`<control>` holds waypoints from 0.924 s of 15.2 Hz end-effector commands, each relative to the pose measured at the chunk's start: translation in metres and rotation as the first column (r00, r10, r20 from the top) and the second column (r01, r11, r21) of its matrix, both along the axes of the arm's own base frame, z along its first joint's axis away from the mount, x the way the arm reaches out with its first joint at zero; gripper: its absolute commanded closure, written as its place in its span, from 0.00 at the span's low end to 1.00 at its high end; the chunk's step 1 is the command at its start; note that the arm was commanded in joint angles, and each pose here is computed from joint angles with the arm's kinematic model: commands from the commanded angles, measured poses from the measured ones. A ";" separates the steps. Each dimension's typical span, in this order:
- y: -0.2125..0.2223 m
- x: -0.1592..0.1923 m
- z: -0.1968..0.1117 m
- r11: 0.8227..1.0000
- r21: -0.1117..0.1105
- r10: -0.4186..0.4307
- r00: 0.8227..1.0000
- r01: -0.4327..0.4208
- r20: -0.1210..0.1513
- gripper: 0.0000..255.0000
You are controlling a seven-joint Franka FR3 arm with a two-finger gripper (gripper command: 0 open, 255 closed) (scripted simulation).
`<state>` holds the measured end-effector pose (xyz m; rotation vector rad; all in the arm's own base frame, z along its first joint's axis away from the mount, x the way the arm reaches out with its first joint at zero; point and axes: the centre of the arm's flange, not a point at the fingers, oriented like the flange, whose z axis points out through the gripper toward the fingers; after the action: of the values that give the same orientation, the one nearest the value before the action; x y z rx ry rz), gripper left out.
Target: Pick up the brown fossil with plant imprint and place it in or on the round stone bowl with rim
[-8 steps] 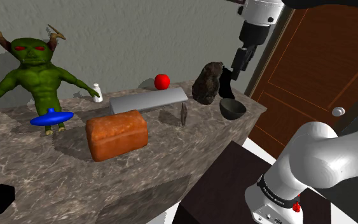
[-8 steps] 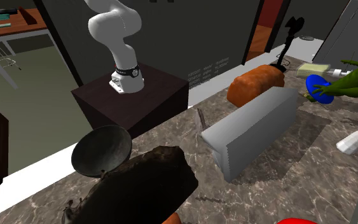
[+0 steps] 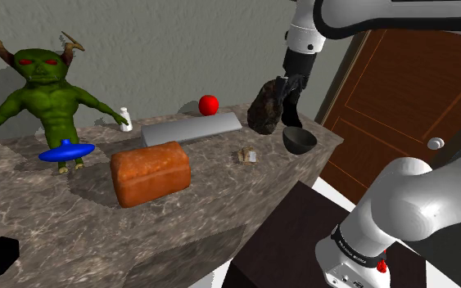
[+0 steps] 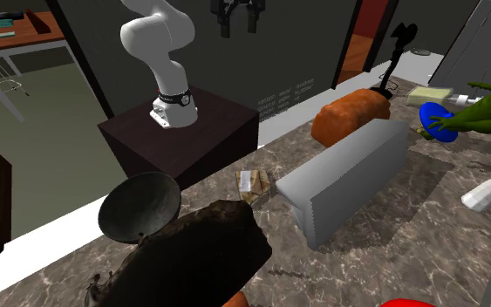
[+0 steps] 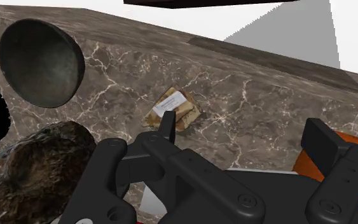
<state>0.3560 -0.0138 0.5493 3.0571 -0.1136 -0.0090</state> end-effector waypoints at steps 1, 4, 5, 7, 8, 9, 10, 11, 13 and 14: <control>-0.006 0.020 -0.021 0.998 0.012 -0.059 0.998 0.059 0.001 0.00; -0.016 0.047 -0.050 0.989 0.030 -0.143 0.990 0.143 -0.002 0.00; -0.020 0.055 -0.060 0.985 0.036 -0.171 0.985 0.171 -0.003 0.00; -0.028 0.072 -0.079 0.973 0.048 -0.227 0.974 0.227 -0.006 0.00; -0.032 0.080 -0.089 0.966 0.054 -0.254 0.967 0.254 -0.008 0.00; -0.036 0.089 -0.099 0.958 0.060 -0.281 0.960 0.281 -0.009 0.00; -0.041 0.097 -0.109 0.949 0.066 -0.308 0.951 0.309 -0.012 0.00; -0.045 0.105 -0.119 0.939 0.071 -0.335 0.942 0.335 -0.014 0.00; -0.055 0.120 -0.139 0.918 0.082 -0.388 0.922 0.388 -0.019 0.00; -0.060 0.127 -0.149 0.906 0.088 -0.414 0.910 0.414 -0.021 0.00</control>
<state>0.4742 -0.0690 0.4091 3.0599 -0.7318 -0.0442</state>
